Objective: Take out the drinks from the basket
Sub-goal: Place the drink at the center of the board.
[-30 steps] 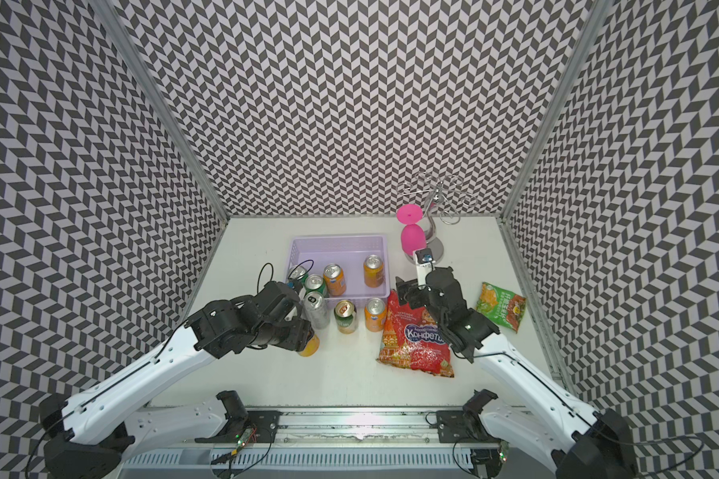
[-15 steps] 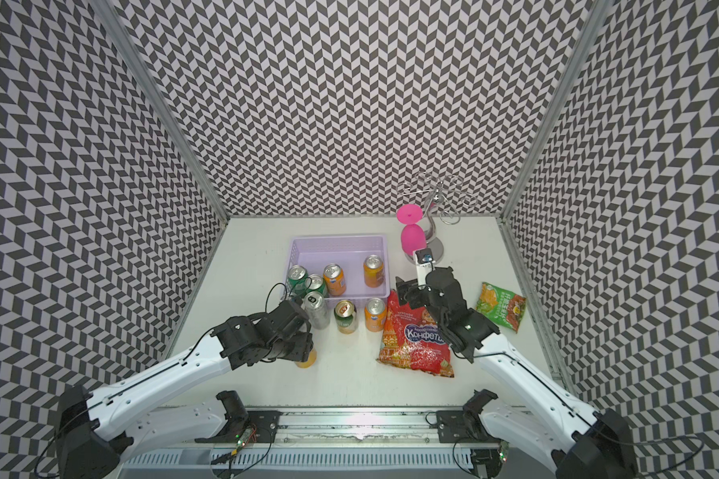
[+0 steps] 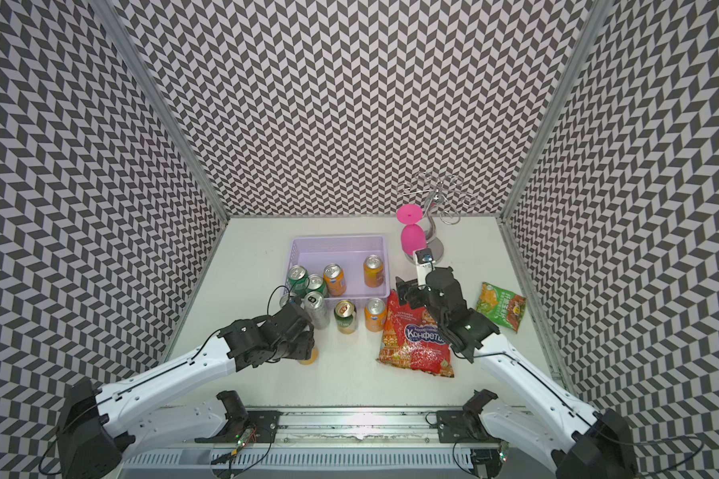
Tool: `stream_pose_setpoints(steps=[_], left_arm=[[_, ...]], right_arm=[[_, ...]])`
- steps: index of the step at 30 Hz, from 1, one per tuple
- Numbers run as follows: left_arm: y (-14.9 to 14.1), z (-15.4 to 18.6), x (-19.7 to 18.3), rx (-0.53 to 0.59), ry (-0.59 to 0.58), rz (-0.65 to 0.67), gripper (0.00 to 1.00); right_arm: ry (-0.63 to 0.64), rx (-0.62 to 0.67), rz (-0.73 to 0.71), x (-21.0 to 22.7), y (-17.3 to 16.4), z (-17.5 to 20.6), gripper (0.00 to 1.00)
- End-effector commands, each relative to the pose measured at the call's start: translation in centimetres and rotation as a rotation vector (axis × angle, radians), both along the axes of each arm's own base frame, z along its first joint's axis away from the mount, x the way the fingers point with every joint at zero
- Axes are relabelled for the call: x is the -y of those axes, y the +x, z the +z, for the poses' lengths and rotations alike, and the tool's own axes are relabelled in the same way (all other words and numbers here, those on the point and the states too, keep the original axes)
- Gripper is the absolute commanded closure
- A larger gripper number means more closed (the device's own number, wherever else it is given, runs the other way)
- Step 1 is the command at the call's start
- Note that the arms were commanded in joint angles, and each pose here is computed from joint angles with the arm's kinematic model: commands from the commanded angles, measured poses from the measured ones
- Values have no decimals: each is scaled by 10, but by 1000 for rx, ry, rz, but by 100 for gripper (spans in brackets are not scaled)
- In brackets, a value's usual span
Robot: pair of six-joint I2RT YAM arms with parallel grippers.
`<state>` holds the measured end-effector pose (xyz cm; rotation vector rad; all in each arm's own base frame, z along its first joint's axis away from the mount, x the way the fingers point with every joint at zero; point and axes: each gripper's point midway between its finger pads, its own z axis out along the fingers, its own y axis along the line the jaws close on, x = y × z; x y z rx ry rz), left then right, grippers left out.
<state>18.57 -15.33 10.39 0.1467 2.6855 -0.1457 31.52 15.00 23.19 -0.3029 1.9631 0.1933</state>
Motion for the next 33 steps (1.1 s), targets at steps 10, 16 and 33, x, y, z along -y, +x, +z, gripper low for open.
stream_pose_setpoints(steps=[10, 16, 33], left_arm=[[13, -3, 7, 28, 15, 22, 29], [14, 3, 8, 39, 0, 17, 24], [35, 102, 9, 142, 41, -88, 8]], right_arm=[[29, 61, -2, 0, 3, 16, 1], [33, 68, -2, 0, 3, 18, 0], [39, 81, -1, 1, 1, 23, 0]])
